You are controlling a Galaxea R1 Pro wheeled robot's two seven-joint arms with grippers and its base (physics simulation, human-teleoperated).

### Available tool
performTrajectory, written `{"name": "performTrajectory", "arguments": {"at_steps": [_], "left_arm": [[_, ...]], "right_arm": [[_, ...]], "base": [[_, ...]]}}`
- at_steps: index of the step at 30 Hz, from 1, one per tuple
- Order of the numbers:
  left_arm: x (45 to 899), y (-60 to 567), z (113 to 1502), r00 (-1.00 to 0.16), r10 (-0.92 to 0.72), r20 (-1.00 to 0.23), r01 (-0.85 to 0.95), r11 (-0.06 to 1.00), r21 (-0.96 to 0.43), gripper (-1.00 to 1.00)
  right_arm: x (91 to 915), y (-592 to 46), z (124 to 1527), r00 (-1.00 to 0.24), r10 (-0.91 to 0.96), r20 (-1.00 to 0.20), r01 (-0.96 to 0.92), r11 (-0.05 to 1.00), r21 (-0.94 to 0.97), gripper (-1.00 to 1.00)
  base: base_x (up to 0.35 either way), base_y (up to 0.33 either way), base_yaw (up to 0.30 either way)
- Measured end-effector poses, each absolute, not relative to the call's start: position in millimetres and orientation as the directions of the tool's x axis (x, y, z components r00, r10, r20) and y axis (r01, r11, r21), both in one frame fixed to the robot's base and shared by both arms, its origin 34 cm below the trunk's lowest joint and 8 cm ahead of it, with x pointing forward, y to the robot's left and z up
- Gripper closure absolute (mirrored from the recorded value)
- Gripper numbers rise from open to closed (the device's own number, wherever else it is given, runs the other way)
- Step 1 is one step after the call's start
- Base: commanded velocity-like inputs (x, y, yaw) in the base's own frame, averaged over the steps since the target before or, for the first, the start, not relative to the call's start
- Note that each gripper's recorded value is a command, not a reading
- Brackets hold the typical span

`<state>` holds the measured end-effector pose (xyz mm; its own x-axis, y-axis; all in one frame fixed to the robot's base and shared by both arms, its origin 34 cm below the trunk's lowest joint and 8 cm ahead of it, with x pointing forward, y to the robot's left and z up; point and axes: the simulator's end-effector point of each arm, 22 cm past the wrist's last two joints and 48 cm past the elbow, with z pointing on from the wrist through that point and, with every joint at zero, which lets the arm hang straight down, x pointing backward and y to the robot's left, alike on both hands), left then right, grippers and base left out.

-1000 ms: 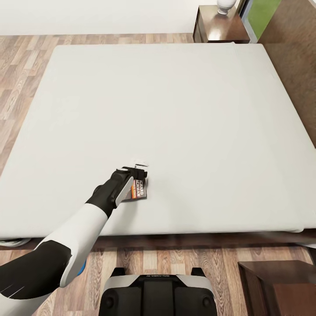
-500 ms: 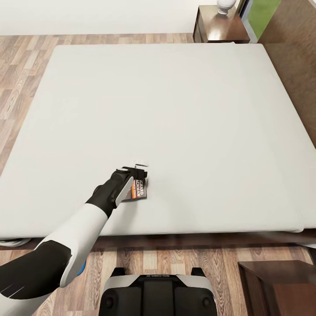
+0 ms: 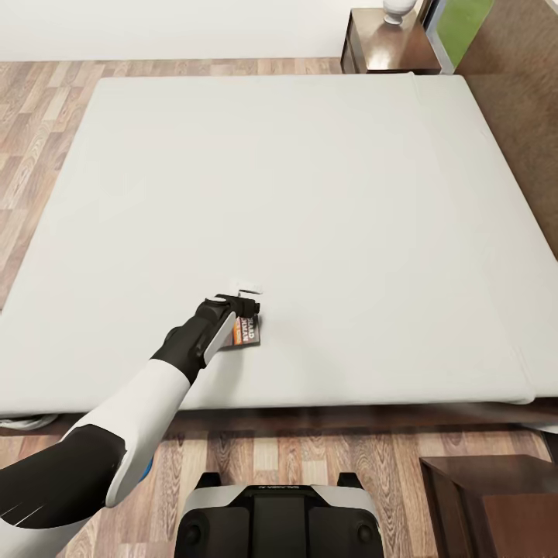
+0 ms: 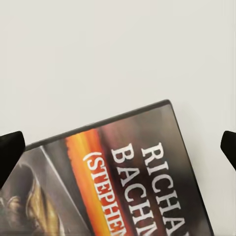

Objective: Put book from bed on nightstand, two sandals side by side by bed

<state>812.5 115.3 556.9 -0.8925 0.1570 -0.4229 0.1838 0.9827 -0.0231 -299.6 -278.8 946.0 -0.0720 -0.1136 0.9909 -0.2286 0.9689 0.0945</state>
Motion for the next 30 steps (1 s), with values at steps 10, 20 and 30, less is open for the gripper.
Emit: {"name": "performTrajectory", "arguments": {"at_steps": [10,20,30], "left_arm": [[812.6,116.4,556.9,-0.892,0.157,-0.423,0.184,0.983,-0.022,-1.00],[812.4,116.5,556.7,-0.893,0.157,-0.422,0.183,0.983,-0.021,-1.00],[812.6,115.8,557.0,-0.892,0.157,-0.423,0.184,0.983,-0.022,-1.00]], "right_arm": [[-299.6,-278.6,945.7,-0.073,-0.114,0.991,-0.228,0.969,0.094,-1.00],[-299.6,-279.1,945.9,-0.072,-0.113,0.991,-0.229,0.969,0.094,-1.00],[-299.5,-279.4,945.6,-0.073,-0.113,0.991,-0.229,0.969,0.094,-1.00]], "base": [[-0.010,0.002,0.000],[-0.001,0.027,0.000],[0.000,0.029,0.000]]}}
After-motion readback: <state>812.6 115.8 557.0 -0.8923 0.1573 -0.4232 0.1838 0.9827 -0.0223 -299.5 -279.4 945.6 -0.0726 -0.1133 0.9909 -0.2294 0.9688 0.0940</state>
